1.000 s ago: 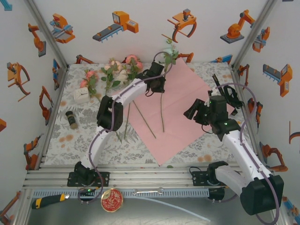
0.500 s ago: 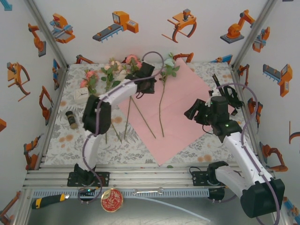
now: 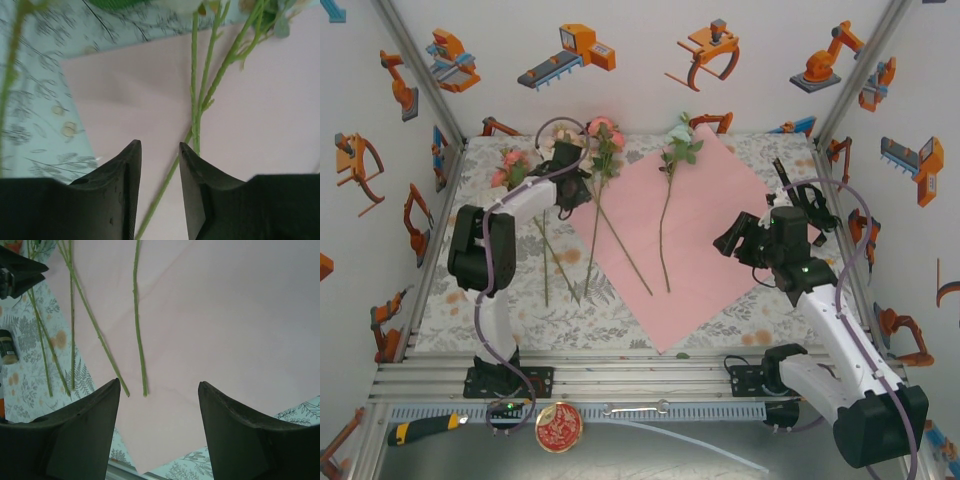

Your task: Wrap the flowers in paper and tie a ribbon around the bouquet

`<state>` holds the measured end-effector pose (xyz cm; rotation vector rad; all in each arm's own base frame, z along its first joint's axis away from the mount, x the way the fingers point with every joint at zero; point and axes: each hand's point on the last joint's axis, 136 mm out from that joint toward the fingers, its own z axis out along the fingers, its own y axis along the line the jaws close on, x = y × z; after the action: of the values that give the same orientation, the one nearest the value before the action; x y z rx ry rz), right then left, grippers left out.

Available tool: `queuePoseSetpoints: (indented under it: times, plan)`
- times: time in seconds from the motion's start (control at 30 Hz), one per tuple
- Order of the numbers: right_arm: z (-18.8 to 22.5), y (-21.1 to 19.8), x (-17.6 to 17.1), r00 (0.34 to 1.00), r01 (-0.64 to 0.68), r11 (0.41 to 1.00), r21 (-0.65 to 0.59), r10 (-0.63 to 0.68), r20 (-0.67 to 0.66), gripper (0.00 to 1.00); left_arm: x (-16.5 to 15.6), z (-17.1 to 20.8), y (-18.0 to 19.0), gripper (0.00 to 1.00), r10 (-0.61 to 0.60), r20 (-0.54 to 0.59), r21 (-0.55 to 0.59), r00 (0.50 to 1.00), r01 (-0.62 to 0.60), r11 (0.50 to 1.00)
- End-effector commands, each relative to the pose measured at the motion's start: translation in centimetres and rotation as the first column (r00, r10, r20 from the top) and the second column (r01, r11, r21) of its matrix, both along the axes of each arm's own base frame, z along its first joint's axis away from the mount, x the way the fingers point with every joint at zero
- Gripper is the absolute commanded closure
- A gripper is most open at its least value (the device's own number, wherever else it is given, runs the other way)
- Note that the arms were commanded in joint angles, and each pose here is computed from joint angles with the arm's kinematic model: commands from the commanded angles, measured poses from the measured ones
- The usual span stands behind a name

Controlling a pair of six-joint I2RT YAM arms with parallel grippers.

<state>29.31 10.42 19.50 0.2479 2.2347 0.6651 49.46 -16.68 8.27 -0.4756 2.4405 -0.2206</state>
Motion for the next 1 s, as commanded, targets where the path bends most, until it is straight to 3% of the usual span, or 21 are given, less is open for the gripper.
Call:
queuePoseSetpoints:
  times: [0.0, 0.27, 0.5, 0.67, 0.77, 0.97]
  plan:
    - [-0.4, -0.2, -0.3, 1.000, 0.010, 1.000, -0.014, -0.010, -0.006, 0.40, 0.3, 0.2, -2.2, 0.58, 0.049, -0.009, -0.055, 0.999, -0.050, 0.997]
    - [-0.5, -0.5, -0.3, 1.000, 0.019, 0.999, -0.025, -0.020, -0.007, 0.39, 0.1, -2.7, -4.2, 0.59, 0.047, -0.078, 0.009, 0.996, -0.046, 0.999]
    - [-0.5, -0.6, -0.3, 1.000, 0.024, 0.999, -0.031, -0.024, -0.005, 0.39, -0.3, -4.5, -4.0, 0.70, 0.017, -0.152, 0.122, 0.988, 0.002, 0.993]
    - [-0.3, -0.7, -0.3, 1.000, 0.027, 0.999, -0.030, -0.027, -0.002, 0.39, -0.2, -5.0, -4.2, 0.86, -0.007, -0.178, 0.133, 0.984, 0.031, 0.991]
    - [-0.1, -0.7, -0.4, 1.000, 0.027, 0.999, -0.032, -0.027, 0.002, 0.39, 0.5, -3.0, -4.5, 0.99, -0.032, -0.136, 0.122, 0.990, 0.049, 0.991]
    - [0.6, -1.1, -0.7, 0.999, 0.041, 0.998, -0.040, -0.040, 0.024, 0.39, 1.6, 8.5, -4.0, 1.00, -0.137, 0.119, 0.145, 0.984, 0.119, 0.982]
